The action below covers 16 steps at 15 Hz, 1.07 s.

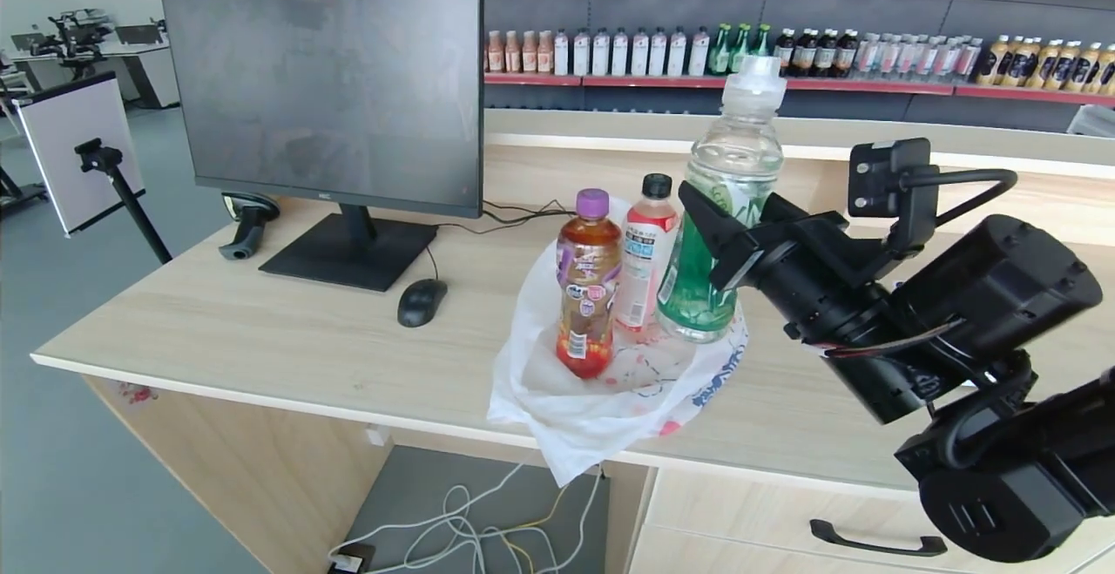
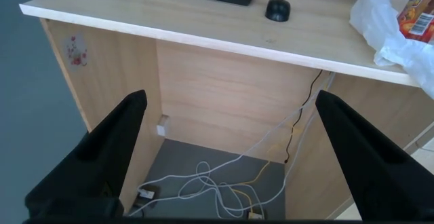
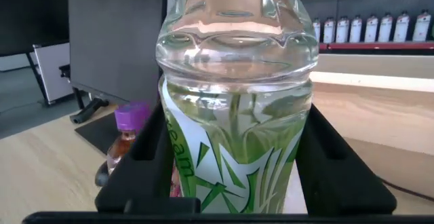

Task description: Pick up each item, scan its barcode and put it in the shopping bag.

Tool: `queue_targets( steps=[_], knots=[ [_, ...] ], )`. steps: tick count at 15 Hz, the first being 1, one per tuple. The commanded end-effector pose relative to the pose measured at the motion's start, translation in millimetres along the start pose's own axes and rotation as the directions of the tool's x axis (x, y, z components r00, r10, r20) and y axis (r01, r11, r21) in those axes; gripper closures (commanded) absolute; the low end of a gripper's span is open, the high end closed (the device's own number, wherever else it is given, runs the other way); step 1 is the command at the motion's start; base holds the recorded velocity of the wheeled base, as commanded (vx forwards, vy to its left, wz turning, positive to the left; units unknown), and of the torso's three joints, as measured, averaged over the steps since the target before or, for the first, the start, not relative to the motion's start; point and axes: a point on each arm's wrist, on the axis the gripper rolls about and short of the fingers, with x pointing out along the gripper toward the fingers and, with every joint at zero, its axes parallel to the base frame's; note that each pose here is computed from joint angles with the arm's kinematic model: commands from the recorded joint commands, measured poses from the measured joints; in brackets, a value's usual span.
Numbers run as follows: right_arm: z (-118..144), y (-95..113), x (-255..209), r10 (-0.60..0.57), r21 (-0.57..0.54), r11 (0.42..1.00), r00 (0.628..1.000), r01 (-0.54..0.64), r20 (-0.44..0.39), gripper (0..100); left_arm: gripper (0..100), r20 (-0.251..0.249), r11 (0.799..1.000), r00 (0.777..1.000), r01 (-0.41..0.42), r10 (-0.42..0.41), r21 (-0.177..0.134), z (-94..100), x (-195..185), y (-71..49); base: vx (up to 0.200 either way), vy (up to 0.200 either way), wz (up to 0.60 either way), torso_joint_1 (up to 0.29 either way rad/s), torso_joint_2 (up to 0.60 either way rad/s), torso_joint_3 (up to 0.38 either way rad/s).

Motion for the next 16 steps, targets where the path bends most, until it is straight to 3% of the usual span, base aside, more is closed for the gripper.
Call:
queue_targets(
  steps=[1, 8, 16],
  knots=[
    [-15.8, 5.4, -3.0, 0.016, 0.001, 1.0, 0.998, -0.016, -0.054, 100, 0, 0.0, 1.0, 1.0, -0.001, 0.001, 0.0, 0.1, 0.1, 0.0, 0.0, 0.0, 0.0, 0.0, 0.0, 0.0],
    [-52.0, 23.7, 0.3, 0.065, -0.007, 0.998, 0.988, -0.066, -0.143, 100, 0, 0.001, 1.0, 1.0, -0.001, 0.001, -0.002, 0.3, 0.1, 0.0, 0.0, 0.0, 0.0, 0.0, 0.0, 0.0],
    [-63.0, 19.9, 8.6, 0.05, -0.014, 0.999, 0.988, -0.052, -0.149, 100, 0, 0.001, 1.0, 1.0, 0.001, -0.001, -0.002, 0.3, 0.1, 0.0, 0.0, 0.0, 0.0, 0.0, 0.0, 0.0]
  ],
)
